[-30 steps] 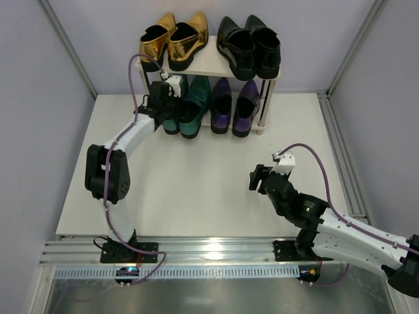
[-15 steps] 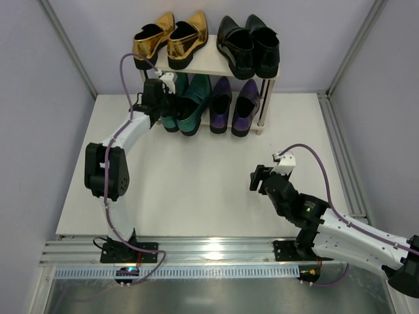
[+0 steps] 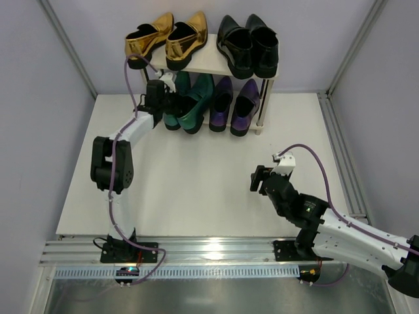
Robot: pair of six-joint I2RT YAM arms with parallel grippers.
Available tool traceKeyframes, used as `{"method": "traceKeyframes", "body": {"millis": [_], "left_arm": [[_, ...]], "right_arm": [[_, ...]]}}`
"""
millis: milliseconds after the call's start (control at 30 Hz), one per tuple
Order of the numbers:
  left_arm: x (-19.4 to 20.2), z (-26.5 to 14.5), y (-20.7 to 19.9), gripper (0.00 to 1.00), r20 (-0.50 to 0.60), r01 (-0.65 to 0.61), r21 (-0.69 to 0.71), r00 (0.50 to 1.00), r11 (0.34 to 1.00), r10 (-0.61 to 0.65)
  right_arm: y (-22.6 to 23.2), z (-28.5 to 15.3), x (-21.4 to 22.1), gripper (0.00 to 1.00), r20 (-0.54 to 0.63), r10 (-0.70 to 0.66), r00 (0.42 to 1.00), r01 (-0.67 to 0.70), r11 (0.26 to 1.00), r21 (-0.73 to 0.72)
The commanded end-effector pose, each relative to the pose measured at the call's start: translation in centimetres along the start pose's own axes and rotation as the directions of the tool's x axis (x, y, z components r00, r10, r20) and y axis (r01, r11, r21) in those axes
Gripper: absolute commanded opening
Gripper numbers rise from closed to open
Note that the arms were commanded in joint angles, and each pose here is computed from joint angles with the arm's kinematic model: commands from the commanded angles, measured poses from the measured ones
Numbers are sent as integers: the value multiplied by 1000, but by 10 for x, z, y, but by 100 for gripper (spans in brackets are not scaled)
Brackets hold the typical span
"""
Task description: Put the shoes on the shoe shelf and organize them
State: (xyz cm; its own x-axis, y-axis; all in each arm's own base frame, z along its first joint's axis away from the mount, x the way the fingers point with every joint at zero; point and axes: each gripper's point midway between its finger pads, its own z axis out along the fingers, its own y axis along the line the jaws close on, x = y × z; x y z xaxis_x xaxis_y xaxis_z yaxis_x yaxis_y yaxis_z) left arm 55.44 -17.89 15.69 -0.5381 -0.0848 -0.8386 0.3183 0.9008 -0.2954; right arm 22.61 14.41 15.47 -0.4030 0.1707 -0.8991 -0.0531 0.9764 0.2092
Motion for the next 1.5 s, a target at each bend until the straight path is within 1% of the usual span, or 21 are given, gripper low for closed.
{"method": "traceKeyframes", "body": {"millis": [0,233,300,333,367,400,433,467,533,633,700,733,800,833,900,1167,1267,1300,1367,1433,1467], "left_arm": [[-73,-2,-14,12,217,44,60,974,997,-56],[-66,-5,-20,13,209,52,58,976,997,-63],[-64,-7,-24,16,201,38,55,978,998,-49],[-65,-8,-25,19,201,27,46,979,999,-35],[-63,-9,-29,27,192,18,33,981,999,-24],[-62,-9,-28,28,189,-11,11,982,1000,9],[-66,-11,-23,32,197,-19,-38,980,999,26],[-60,-11,-22,36,172,-27,-66,984,997,38],[-59,-12,-27,42,163,-74,-106,982,992,90],[-62,-19,-29,56,176,-101,-161,976,982,129],[-57,-23,-26,63,180,-101,-184,974,978,135],[-66,-33,-31,83,208,-103,-185,968,977,141],[-66,-39,-31,95,232,-103,-192,961,976,147],[-77,-48,-35,100,266,-103,-190,952,976,152],[-79,-56,-33,100,275,-96,-214,949,972,155],[-103,-103,-46,100,357,-77,-242,920,967,163],[-97,-114,-40,100,363,-49,-269,920,962,148],[-103,-127,-40,100,395,-27,-276,908,961,139],[-89,-132,-30,100,384,-18,-313,912,949,144],[-84,-142,-29,100,393,-20,-317,907,948,151],[-70,-141,-24,100,366,-24,-331,918,943,152]], "right_arm": [[-2,-2,-6,73,29,23,999,-24,1000,11],[-2,-1,-5,73,28,28,999,-28,1000,9],[-2,-1,-4,73,27,30,999,-30,1000,8],[-3,-2,-4,73,30,33,999,-33,999,8],[-3,-2,-3,73,30,33,999,-33,999,8],[-3,-2,-5,73,33,38,999,-38,999,5],[-4,-2,-3,73,31,35,999,-35,999,5],[-4,-3,-4,73,34,40,999,-40,999,3],[-4,-3,-4,73,36,40,999,-41,999,3],[-4,-3,-3,73,32,40,999,-41,999,3],[-4,-3,-3,73,33,42,999,-42,999,4],[-5,-3,-2,73,33,43,999,-43,999,2],[-6,-4,-4,73,40,48,998,-48,999,2],[-6,-4,-4,73,41,48,998,-48,999,2],[-5,-4,-6,73,48,51,998,-51,999,-4],[3,-3,-13,73,63,50,997,-48,998,-27],[4,-3,-18,73,76,57,995,-55,998,-28],[4,-4,-20,73,82,59,995,-57,998,-26],[2,-4,-25,73,97,63,993,-63,998,-11],[2,-5,-31,73,112,66,992,-66,998,-6],[2,-5,-33,73,117,63,991,-63,998,-4]]}}
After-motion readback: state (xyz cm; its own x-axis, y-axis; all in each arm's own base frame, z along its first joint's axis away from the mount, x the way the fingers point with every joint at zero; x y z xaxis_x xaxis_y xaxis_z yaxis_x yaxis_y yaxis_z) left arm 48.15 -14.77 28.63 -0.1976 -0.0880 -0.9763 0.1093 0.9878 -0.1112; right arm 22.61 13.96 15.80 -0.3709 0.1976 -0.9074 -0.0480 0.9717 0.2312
